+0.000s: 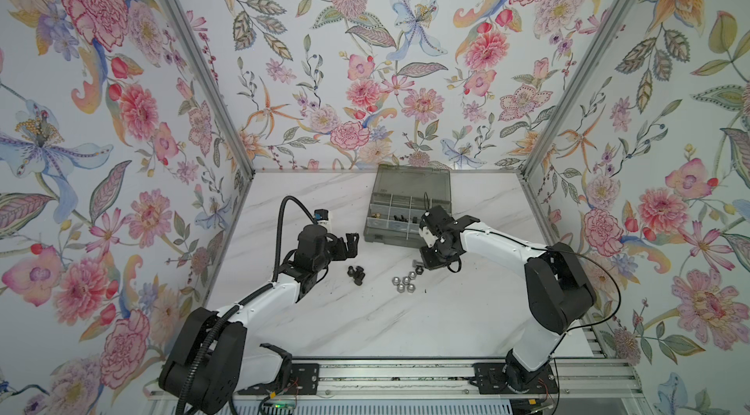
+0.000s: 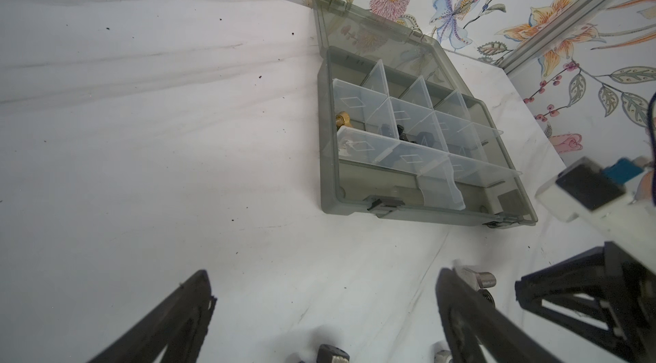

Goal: Sort the screws and nuts into containers
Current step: Pick up the nut from the center of the table, then place the nut into the container.

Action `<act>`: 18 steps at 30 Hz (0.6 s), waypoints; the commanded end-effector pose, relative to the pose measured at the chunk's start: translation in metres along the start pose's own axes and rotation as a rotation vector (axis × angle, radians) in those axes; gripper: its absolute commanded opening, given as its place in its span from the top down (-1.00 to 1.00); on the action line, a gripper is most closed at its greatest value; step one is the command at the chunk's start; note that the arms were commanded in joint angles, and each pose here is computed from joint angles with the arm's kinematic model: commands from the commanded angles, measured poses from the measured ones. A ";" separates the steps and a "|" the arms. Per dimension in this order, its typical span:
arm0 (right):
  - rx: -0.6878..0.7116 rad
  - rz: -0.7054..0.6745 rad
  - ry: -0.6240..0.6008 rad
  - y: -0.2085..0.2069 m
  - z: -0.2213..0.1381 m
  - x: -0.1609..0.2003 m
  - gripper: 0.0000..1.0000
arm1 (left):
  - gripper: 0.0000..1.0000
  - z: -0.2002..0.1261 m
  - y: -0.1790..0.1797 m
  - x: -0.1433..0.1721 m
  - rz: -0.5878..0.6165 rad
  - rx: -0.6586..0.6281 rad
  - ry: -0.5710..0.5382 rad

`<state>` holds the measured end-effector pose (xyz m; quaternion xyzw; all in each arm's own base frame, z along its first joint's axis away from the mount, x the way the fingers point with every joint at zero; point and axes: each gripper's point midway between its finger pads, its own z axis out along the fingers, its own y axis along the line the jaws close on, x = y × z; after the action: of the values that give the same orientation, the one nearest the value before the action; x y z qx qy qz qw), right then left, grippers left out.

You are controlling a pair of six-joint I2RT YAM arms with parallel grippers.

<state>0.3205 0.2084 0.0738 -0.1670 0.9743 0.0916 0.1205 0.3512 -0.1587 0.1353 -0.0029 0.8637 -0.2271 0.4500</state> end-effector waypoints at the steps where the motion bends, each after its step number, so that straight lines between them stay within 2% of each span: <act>1: -0.063 -0.030 -0.123 0.003 -0.035 -0.043 0.86 | -0.99 -0.001 0.002 0.002 -0.001 0.000 0.002; 5: -0.053 -0.013 -0.189 -0.011 -0.041 -0.089 0.87 | -0.99 -0.001 0.002 0.002 -0.003 -0.002 0.003; 10: -0.026 0.004 -0.227 -0.023 -0.027 -0.136 0.87 | -0.99 -0.001 0.002 0.002 -0.004 -0.001 0.004; 13: -0.013 0.008 -0.236 -0.026 -0.014 -0.155 0.86 | -0.99 -0.001 0.002 0.002 -0.004 -0.002 0.004; 18: 0.009 0.017 -0.226 -0.032 0.005 -0.166 0.82 | -0.99 -0.002 0.003 0.002 -0.003 -0.007 0.003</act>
<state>0.4778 0.2321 0.1017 -0.1447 0.9574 0.1167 0.2209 0.3512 -0.1586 0.1353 -0.0030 0.8637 -0.2269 0.4500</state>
